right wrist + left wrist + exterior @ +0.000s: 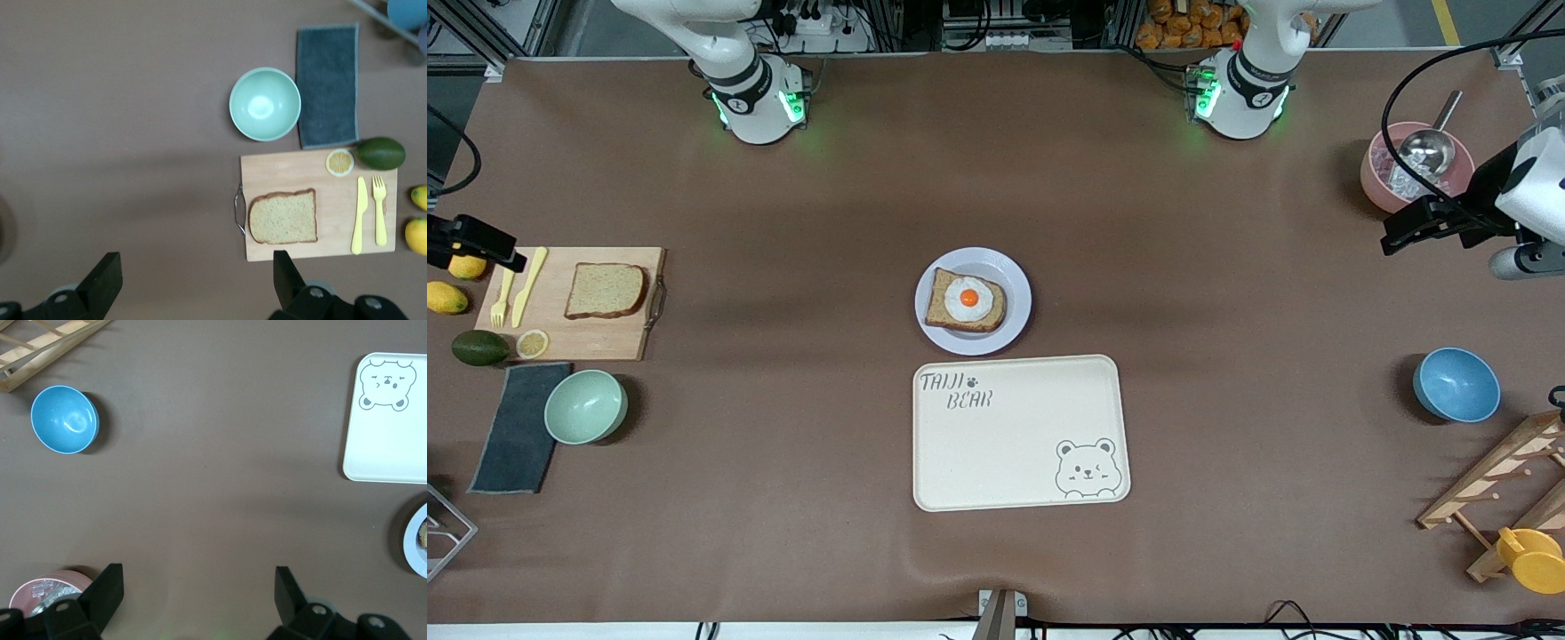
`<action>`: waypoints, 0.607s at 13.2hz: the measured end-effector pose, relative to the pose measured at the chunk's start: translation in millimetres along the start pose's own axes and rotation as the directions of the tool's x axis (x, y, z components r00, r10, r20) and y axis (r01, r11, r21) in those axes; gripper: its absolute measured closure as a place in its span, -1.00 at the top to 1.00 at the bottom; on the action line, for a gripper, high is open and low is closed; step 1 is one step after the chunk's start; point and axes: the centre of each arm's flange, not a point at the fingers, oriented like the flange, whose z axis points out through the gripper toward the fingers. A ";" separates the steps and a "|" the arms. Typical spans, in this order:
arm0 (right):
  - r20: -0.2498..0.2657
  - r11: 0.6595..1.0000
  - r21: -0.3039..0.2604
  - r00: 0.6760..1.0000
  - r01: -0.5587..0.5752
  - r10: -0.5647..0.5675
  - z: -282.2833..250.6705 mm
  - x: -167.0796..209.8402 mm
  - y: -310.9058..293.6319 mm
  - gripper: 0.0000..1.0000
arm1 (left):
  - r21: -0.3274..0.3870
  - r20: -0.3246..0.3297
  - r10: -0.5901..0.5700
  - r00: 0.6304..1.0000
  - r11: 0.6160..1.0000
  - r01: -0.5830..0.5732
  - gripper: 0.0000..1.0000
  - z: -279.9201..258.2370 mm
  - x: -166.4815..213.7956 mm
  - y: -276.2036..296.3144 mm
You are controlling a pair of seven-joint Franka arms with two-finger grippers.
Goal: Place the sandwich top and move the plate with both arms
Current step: 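Move the right gripper over the bread slice on the cutting board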
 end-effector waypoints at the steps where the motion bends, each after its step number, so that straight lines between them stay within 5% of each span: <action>1: 0.027 1.000 0.002 1.000 -0.011 0.011 15.4 0.9 5.6 1.00 | 0.000 -0.002 0.000 1.000 1.000 0.000 1.00 -0.3 0.3 0.1; 5: 0.085 0.998 0.010 0.994 -0.064 0.063 65.6 4.2 48.7 1.00 | -0.001 -0.003 -0.001 1.000 1.000 0.001 1.00 -0.1 0.5 -0.3; 8: 0.072 0.997 0.072 0.997 -0.029 0.024 107.2 5.2 81.8 1.00 | -0.003 -0.020 0.005 1.000 1.000 -0.005 1.00 -2.7 1.6 3.0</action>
